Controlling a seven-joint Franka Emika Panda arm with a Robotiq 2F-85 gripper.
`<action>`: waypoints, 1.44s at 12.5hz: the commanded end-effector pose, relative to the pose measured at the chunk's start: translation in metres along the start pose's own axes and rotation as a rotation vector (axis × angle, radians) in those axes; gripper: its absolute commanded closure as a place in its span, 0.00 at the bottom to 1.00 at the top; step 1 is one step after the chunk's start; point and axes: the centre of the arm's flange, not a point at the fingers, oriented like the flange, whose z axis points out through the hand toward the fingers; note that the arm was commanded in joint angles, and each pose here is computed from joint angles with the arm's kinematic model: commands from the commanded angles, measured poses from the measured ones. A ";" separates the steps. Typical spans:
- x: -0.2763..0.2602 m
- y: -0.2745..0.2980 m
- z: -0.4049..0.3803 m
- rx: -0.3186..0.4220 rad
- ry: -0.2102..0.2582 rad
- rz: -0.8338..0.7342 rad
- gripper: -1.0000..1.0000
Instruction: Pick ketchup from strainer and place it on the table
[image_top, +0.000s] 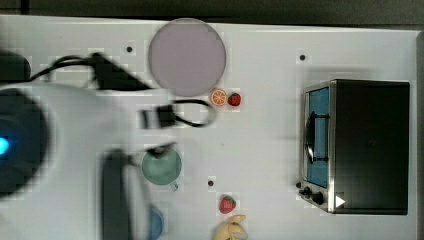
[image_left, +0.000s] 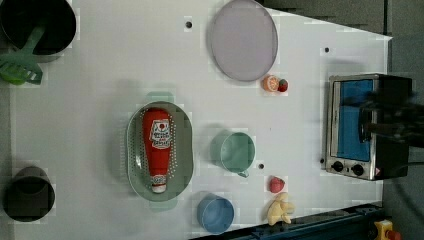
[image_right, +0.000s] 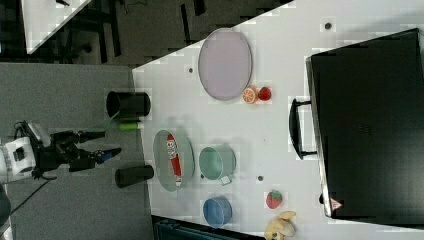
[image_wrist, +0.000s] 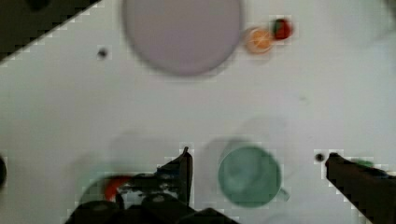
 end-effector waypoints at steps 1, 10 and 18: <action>-0.053 -0.059 0.047 -0.017 -0.071 -0.116 0.00; -0.179 -0.145 0.184 0.055 -0.144 -0.429 0.00; -0.203 -0.145 0.309 0.200 -0.159 -0.514 0.00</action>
